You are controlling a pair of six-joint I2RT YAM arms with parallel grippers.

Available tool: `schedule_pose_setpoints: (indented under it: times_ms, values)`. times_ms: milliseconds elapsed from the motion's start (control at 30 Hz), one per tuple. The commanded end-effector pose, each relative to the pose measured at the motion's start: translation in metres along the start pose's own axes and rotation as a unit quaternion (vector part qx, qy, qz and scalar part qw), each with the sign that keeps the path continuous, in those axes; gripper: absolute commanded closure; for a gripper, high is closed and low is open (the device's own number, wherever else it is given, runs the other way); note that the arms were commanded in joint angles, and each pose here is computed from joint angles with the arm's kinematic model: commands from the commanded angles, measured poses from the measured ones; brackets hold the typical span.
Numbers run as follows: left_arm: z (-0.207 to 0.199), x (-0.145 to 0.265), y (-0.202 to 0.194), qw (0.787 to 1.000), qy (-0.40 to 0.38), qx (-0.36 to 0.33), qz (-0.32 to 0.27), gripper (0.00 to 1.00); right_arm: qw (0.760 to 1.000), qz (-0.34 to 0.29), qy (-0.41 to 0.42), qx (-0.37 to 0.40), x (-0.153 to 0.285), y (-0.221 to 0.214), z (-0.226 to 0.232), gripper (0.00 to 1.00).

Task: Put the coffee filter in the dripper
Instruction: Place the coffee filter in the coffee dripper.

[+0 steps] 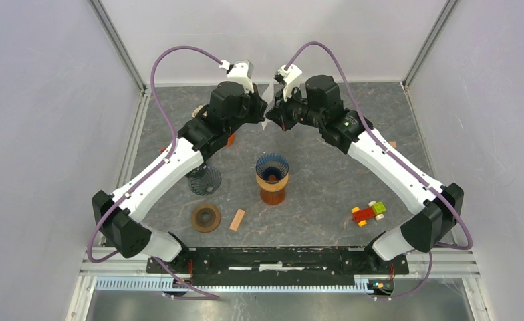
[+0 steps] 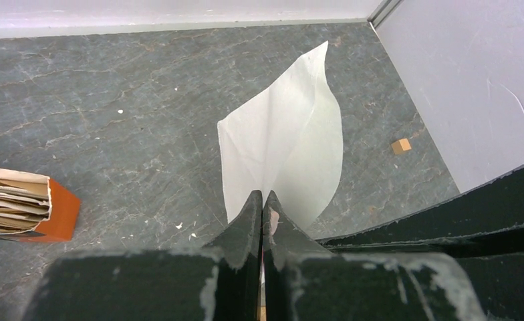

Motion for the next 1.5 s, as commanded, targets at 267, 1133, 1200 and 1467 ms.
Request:
schedule_pose_setpoints:
  times_ms: [267, 1133, 1200, 1467]
  values:
    - [-0.004, 0.006, 0.026, 0.998, -0.001, -0.027, -0.053, 0.98, 0.998, -0.011, -0.056, -0.015, 0.014, 0.004, -0.022, 1.0]
    - [0.002, 0.0, 0.032, 0.953, 0.103, -0.256, -0.125, 0.98, 0.994, -0.008, -0.031, -0.107, 0.016, -0.005, -0.02, 1.0]
    - [0.002, -0.001, 0.031, 0.95, 0.107, -0.263, -0.127, 0.98, 0.993, -0.008, -0.027, -0.115, 0.016, -0.006, -0.02, 1.0]
    - [0.003, -0.003, 0.034, 0.942, 0.128, -0.276, -0.14, 0.98, 0.992, -0.008, -0.03, -0.123, 0.021, -0.008, -0.025, 1.0]
Point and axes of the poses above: each gripper's point midway between its finger pads, its own x axis back along the fingers, its own z axis along the line the jaws close on, y = z × x, the point moved 1 cm from there along x, back along the fingers, and after that the axes turned 13 degrees about x, right-handed, at the moved point
